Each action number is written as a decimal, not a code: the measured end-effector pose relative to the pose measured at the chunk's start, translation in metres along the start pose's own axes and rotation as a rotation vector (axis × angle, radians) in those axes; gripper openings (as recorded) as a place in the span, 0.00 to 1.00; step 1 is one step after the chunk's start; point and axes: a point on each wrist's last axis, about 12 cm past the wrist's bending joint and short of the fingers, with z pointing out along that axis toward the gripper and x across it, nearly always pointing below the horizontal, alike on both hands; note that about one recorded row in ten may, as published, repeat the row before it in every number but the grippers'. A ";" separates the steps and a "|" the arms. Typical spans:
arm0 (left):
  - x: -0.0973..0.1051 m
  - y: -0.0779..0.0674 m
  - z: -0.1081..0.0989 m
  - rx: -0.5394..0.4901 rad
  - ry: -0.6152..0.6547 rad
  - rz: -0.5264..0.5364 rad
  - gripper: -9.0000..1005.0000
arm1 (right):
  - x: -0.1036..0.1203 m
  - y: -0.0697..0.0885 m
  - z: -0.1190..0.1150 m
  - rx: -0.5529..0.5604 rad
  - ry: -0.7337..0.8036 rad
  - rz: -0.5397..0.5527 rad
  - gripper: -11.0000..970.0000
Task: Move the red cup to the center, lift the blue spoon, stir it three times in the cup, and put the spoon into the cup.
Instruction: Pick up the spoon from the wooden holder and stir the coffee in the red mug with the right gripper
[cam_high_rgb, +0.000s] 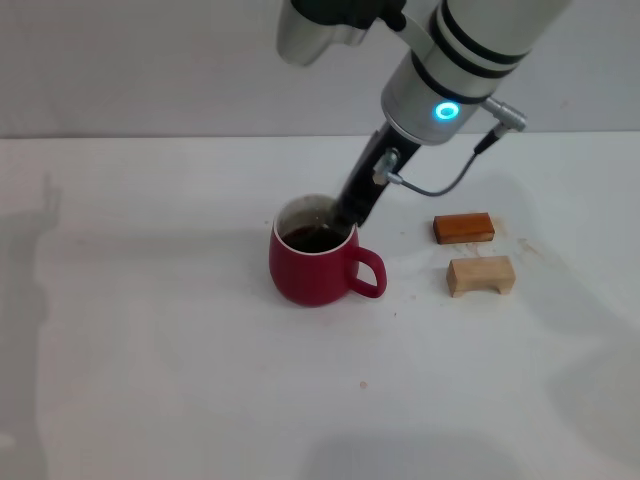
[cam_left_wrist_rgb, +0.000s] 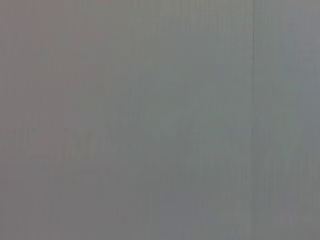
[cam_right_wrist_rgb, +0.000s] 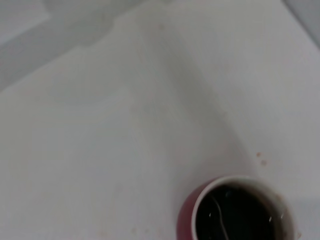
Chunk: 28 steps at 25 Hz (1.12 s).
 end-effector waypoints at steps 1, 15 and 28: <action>0.000 0.000 0.000 0.000 0.000 0.000 0.75 | -0.001 -0.001 0.000 0.008 -0.010 -0.001 0.15; -0.001 -0.001 0.000 0.002 -0.002 -0.007 0.75 | 0.007 -0.015 -0.005 0.093 0.035 0.034 0.15; 0.000 0.001 -0.002 -0.003 0.001 -0.005 0.75 | 0.001 0.005 -0.003 -0.027 0.027 0.013 0.15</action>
